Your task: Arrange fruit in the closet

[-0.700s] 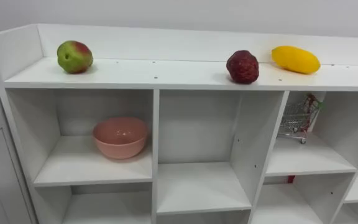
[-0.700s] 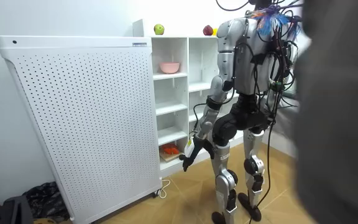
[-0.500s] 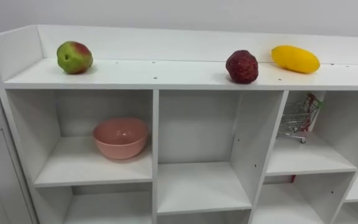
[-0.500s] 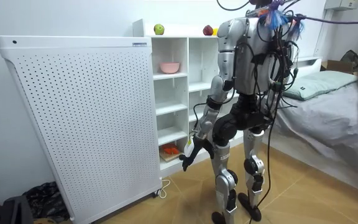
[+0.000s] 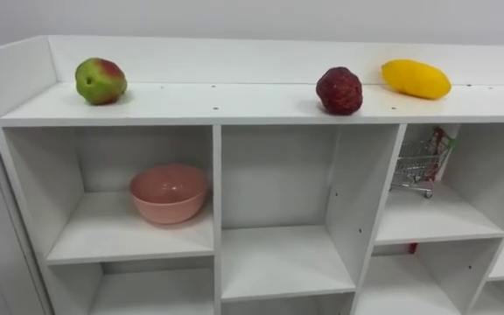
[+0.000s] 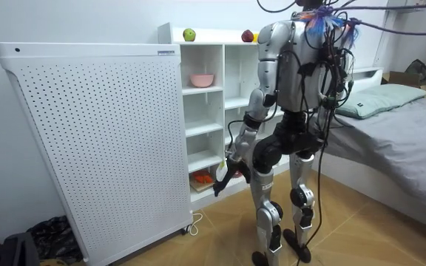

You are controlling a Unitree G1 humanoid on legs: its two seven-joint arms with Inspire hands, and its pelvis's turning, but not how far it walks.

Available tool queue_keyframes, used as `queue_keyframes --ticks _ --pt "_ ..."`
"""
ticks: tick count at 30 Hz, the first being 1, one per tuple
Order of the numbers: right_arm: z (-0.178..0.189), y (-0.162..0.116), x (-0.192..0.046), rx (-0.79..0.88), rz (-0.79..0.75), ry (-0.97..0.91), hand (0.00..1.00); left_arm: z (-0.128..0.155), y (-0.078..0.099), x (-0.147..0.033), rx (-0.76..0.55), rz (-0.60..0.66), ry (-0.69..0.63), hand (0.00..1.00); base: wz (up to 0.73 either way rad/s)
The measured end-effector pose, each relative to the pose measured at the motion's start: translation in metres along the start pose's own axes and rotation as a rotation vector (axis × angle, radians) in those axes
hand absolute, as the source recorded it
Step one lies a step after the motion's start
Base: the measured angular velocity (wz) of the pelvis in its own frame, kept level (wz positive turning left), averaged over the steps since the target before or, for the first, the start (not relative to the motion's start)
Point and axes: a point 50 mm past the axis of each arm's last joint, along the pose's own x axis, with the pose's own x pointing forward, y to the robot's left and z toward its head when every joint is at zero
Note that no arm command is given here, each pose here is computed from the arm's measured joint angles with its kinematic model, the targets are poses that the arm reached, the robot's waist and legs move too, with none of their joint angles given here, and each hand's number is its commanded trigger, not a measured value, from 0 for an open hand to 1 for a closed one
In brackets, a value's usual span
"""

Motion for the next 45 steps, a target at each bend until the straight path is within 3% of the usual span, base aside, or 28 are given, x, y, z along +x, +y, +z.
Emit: queue_keyframes --ticks 4,7,9,14,33,45 --pt "0.052 0.000 -0.001 0.024 -0.055 -0.211 0.00 0.013 0.007 0.002 -0.041 0.016 -0.065 0.00 -0.06" --pt "0.105 0.005 -0.014 0.014 -0.096 -0.441 0.00 0.020 0.011 0.003 -0.065 0.026 -0.094 0.00 -0.12" --pt "0.151 0.013 -0.039 0.009 -0.108 -0.682 0.00 0.025 0.012 0.003 -0.077 0.027 -0.104 0.00 -0.17" --pt "0.200 0.021 -0.091 0.017 -0.128 -1.023 0.00 0.024 0.013 0.002 -0.077 0.032 -0.122 0.00 0.00" --pt "0.257 0.030 -0.195 0.059 -0.203 -1.561 0.00 0.027 0.010 0.000 -0.032 0.019 -0.172 0.00 0.01" --pt "0.289 0.039 -0.227 0.110 -0.184 -1.720 0.00 0.045 0.013 0.000 -0.007 0.006 -0.226 0.00 0.00"
